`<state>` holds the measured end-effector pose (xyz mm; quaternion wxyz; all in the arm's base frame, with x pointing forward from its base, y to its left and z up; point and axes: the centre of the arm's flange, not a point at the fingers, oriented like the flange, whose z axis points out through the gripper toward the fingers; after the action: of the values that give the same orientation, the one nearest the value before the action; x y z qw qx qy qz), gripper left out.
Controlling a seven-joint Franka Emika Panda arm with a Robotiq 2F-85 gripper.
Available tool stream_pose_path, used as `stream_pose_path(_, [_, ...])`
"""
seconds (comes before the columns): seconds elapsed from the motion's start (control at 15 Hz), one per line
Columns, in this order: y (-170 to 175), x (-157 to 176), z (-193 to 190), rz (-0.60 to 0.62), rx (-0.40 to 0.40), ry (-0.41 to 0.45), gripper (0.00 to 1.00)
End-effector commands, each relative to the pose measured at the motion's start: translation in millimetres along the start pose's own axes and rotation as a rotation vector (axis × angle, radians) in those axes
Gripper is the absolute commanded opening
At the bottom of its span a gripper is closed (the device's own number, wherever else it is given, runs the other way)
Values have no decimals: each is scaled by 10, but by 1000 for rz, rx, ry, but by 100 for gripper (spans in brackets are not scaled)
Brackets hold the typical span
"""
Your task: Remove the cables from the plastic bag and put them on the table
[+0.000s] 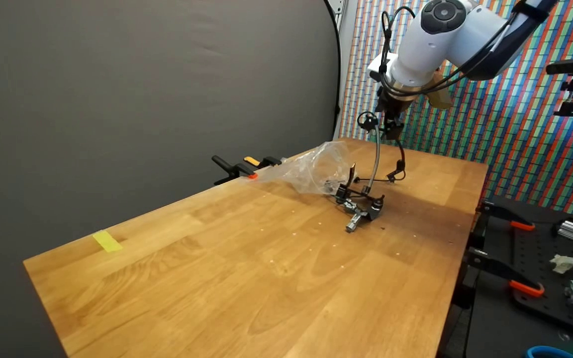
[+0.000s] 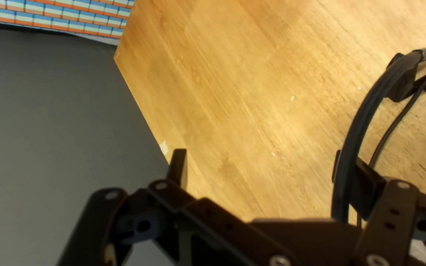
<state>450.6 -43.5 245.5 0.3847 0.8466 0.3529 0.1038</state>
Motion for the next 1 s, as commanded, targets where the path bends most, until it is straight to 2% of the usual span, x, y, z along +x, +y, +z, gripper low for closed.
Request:
stream_pose_path(0.0, [-23, -6, 5, -2, 4, -2, 100])
stream_pose_path(0.6, [-43, -11, 10, -4, 7, -3, 100])
stream_pose_path(0.93, [-90, 101, 22, 2, 121, 17, 100])
